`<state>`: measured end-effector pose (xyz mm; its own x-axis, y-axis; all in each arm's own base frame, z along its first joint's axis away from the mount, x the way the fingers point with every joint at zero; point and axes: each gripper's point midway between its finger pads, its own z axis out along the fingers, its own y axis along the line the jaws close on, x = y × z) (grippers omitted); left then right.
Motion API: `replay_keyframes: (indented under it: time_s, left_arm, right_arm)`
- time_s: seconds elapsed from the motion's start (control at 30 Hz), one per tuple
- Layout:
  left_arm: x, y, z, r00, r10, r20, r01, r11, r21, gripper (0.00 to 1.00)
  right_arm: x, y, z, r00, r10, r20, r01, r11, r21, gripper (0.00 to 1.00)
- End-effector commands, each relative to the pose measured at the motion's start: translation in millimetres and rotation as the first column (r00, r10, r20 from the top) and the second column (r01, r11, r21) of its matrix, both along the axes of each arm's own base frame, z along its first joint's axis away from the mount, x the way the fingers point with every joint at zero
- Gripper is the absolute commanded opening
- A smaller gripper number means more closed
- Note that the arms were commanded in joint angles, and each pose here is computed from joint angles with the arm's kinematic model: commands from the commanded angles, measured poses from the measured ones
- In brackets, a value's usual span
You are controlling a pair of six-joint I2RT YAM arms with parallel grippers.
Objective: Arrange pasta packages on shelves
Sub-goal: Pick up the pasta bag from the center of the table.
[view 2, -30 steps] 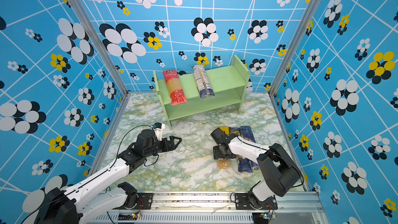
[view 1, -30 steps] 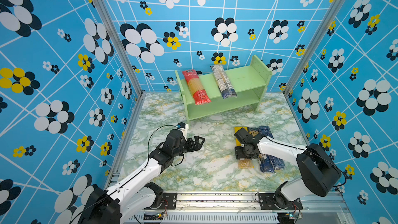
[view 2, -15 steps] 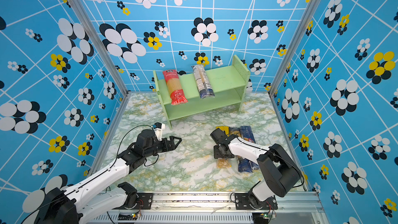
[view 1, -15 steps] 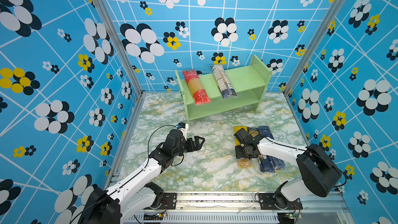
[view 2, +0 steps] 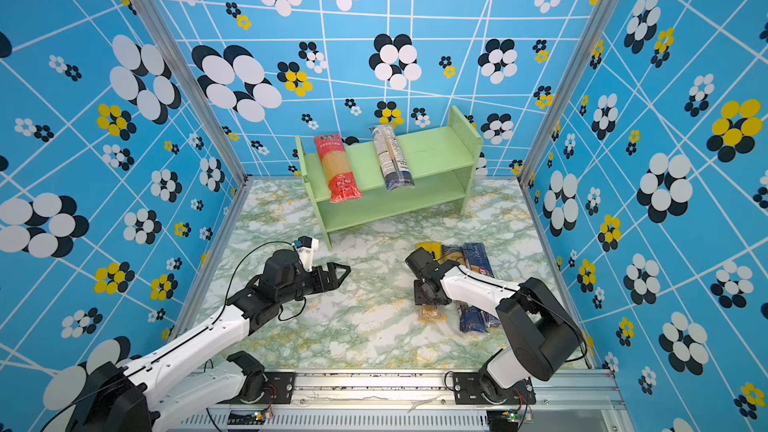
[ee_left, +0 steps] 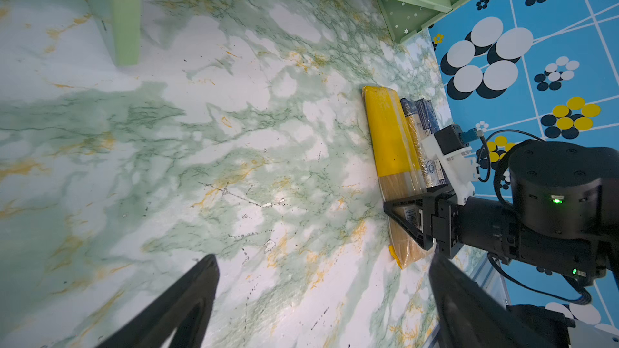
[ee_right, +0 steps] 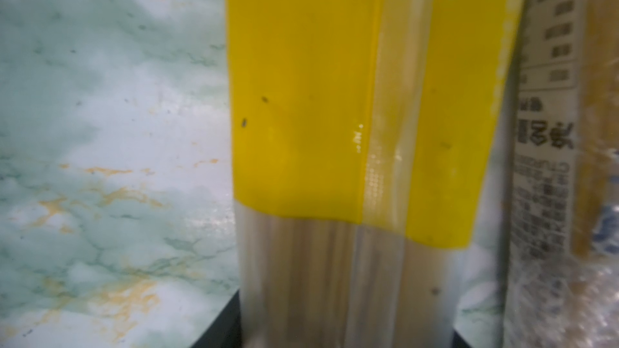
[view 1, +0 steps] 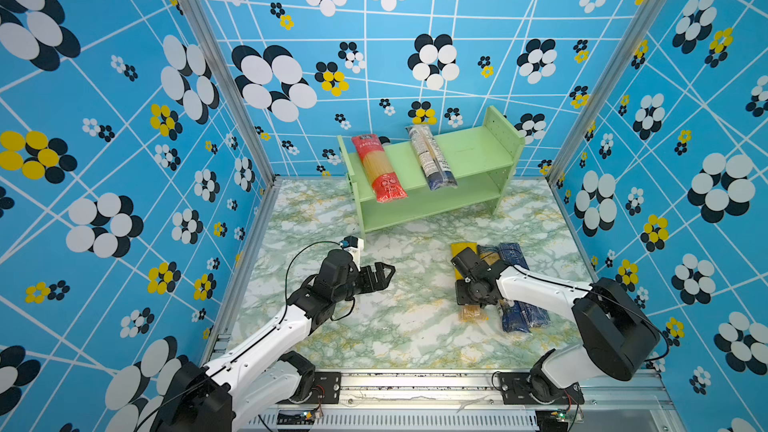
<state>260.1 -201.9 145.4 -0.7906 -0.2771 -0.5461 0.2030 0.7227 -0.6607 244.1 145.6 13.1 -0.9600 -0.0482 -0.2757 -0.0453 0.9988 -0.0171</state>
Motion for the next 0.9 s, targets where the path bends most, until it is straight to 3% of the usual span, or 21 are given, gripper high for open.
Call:
replay_keyframes:
  time_s: [0.0, 0.87]
  left_arm:
    - [4.0, -2.7, 9.6, 1.0, 0.005, 0.025, -0.005, 1.0, -0.012, 0.99]
    - [1.6, -0.4, 11.1, 0.999, 0.012, 0.033, -0.012, 1.0, -0.018, 0.99]
  right_arm:
    - [-36.9, -23.8, -40.9, 0.989, -0.022, -0.148, 0.009, 0.996, -0.084, 0.55]
    - [-34.4, -20.9, -36.5, 0.99, -0.014, -0.139, 0.003, 0.997, -0.073, 0.34]
